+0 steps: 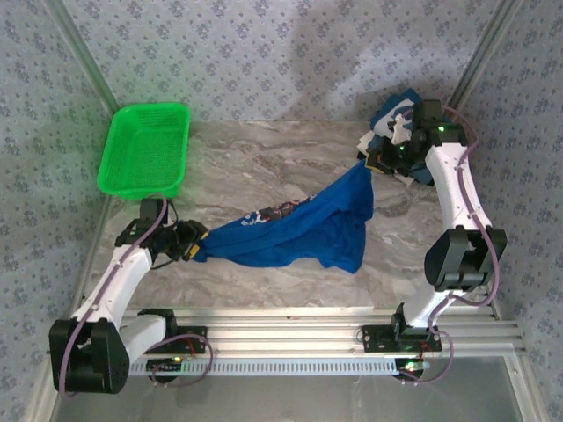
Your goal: Fold and stack the t-shirts
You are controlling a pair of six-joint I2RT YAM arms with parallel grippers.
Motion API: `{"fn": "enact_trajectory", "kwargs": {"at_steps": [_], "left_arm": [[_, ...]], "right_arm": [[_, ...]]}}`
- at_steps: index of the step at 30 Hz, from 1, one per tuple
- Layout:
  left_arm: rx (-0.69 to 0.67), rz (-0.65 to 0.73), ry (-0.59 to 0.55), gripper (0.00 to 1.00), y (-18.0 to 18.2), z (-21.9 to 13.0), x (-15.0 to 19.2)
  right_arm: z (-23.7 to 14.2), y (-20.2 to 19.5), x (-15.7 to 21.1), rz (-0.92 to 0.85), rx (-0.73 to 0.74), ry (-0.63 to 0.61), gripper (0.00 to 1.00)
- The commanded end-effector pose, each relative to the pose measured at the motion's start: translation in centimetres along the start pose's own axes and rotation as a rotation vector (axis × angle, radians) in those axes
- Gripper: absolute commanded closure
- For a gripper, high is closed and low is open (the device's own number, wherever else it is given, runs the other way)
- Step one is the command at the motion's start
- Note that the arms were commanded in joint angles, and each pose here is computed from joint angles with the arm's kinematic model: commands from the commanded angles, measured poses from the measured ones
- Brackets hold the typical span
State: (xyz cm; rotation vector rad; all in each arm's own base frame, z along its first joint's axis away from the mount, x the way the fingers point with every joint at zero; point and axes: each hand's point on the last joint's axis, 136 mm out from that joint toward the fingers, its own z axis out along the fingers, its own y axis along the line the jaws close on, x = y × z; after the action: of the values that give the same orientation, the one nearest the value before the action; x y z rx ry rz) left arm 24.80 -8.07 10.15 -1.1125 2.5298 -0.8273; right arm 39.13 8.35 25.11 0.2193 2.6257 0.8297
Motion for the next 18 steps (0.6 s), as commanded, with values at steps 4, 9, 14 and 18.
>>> {"fn": "enact_trajectory", "kwargs": {"at_steps": [4, 9, 14, 18], "left_arm": [[-0.005, -0.034, -0.016, 0.50, -0.8, 0.5, -0.9], [-0.012, -0.035, -0.008, 0.52, -1.1, 1.4, -0.9], [-0.038, -0.027, -0.026, 0.54, -1.3, 2.1, -1.5], [-0.058, -0.023, -0.052, 0.59, -1.3, 2.4, -2.2]], "right_arm": [[0.8, -0.1, 0.3, -0.019, -0.018, 0.027, 1.00], [1.0, -0.1, 0.5, -0.023, -0.024, 0.030, 1.00], [0.9, -0.1, 0.7, -0.025, -0.025, 0.031, 1.00], [0.8, -0.2, 0.8, -0.025, -0.025, 0.028, 1.00]]}}
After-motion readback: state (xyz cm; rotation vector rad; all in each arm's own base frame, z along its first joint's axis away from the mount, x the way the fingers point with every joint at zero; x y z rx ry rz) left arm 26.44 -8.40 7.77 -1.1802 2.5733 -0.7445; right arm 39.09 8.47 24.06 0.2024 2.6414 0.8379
